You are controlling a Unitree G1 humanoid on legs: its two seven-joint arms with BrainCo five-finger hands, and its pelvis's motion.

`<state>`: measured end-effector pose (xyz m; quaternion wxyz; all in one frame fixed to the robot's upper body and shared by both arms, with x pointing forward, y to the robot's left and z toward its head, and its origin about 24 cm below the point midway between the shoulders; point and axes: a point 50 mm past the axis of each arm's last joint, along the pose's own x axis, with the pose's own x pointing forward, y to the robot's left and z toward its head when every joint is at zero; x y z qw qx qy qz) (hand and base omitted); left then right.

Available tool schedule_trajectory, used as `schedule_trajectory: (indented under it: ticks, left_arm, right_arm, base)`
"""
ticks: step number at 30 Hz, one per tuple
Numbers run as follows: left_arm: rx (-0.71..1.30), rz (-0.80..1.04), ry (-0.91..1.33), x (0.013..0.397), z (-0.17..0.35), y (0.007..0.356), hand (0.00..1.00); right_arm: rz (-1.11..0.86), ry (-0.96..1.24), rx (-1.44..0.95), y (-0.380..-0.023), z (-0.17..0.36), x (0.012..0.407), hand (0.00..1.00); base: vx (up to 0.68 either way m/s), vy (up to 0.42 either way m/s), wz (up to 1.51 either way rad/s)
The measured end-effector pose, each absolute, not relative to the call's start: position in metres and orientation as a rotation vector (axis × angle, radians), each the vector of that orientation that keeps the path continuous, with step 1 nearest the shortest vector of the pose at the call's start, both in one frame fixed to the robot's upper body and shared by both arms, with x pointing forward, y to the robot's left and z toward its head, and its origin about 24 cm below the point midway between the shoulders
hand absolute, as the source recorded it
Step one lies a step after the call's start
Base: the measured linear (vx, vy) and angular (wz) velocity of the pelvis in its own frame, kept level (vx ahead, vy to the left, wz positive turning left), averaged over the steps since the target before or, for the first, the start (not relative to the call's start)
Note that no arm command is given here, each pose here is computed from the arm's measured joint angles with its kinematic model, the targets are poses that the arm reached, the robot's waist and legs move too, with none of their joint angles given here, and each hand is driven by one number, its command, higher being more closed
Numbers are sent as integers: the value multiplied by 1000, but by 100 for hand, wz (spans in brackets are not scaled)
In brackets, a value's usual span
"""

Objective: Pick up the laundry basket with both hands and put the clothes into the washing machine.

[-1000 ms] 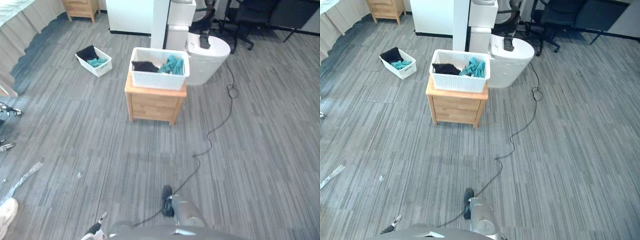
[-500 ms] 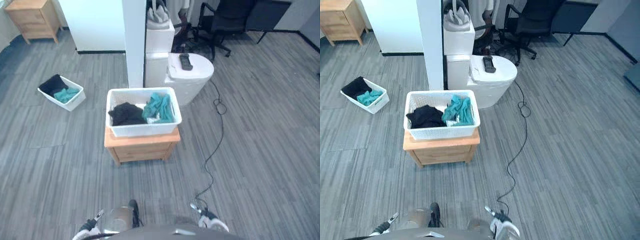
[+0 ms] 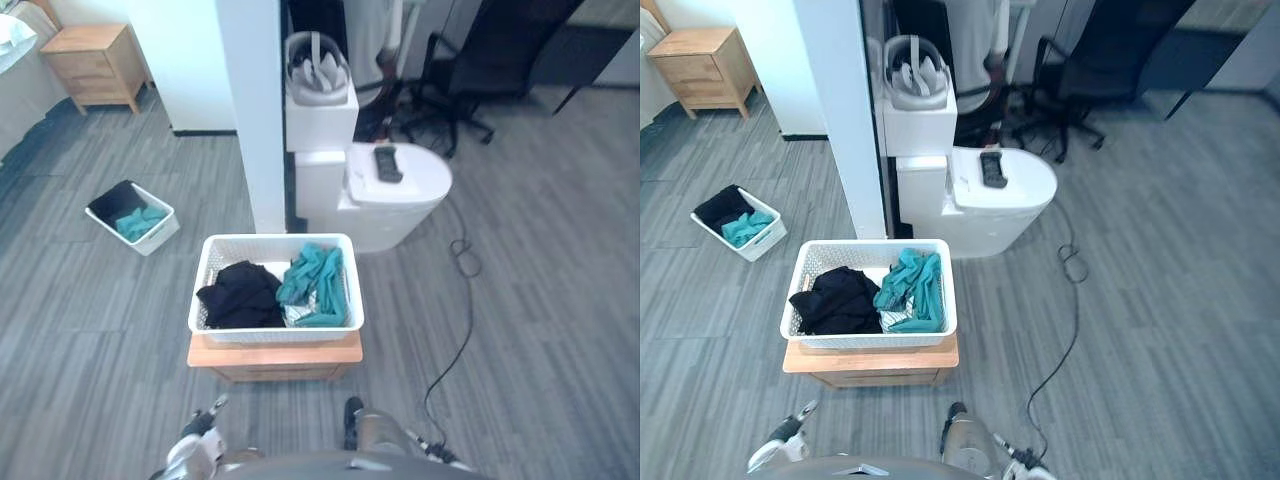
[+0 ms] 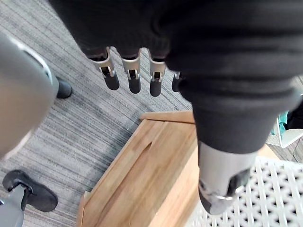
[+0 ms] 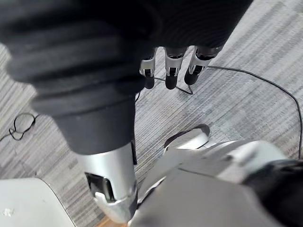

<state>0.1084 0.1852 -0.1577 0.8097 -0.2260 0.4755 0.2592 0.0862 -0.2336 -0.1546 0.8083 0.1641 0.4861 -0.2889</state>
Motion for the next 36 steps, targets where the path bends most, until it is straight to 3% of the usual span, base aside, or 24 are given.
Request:
schedule_trajectory:
  ticks: [5,8,15,20,27,36]
  left_arm:
    - [-478,602,857,128,-139,207,0]
    - [-408,710,653,134,-108,256,0]
    - [-256,883,456,124,-59,337,0]
    - [-116,877,262,149,-2,380,0]
    - [-15,813,214,207,42,411,0]
    - [137,608,171,297,107,396,0]
  right_arm:
    - [-589,809,300,-246,-124,136,0]
    - [-627,557,263,-263,-83,166,0]
    - [-661,218,168,-301,-10,185,0]
    - [-624,56,77,-317,34,206,0]
    - [-367,-74,-87,-294,87,273,0]
    - [-221,-92,-237,-281,145,348,0]
  base:
    - [60,-173,6]
    - [-109,-37,-1]
    - [-74,68,-21]
    - [20,50,-8]
    - [-36,8,-3]
    - [-94,7,7]
